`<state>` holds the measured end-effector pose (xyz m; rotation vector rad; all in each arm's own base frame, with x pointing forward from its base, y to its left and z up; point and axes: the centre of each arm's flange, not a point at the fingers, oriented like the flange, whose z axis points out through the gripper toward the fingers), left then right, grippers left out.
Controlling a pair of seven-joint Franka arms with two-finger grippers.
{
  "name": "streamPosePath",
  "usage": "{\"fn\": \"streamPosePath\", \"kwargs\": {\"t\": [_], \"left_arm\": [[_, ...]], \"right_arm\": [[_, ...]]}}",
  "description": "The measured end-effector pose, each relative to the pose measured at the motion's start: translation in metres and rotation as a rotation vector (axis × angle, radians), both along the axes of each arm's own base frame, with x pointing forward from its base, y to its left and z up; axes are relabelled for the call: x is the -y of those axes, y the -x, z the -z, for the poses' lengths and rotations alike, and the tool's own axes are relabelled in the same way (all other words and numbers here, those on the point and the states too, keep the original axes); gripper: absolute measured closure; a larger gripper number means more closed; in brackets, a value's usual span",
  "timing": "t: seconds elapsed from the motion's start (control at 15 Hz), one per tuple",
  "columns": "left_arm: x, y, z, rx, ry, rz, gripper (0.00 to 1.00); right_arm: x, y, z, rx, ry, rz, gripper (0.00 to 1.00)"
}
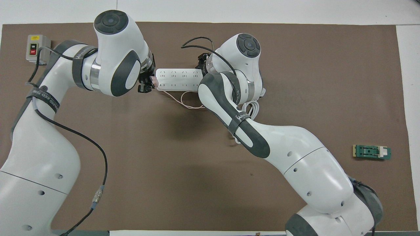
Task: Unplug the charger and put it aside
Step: 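Set the charger down away from the strip while the right gripper withdraws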
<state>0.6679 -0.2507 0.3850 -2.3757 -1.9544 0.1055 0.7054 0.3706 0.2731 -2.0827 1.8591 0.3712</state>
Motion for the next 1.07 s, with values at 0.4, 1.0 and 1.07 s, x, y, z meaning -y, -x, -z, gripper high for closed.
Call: {"fn": "streamPosePath", "kwargs": {"t": [0.4,1.0,1.07], "left_arm": [[-0.113,-0.020,-0.048,-0.066,0.054,0.131,0.99],[-0.373,0.012,-0.042,-0.081,0.146,0.541,0.99],[-0.379,0.017,-0.026,-0.061,0.145,0.536,0.99]], "right_arm": [[0.000,0.000,0.000,0.000,0.000,0.000,0.05],[0.056,-0.011,-0.120,0.055,0.040,-0.048,0.00],[0.070,-0.010,-0.131,0.058,0.073,-0.090,0.00]]}}
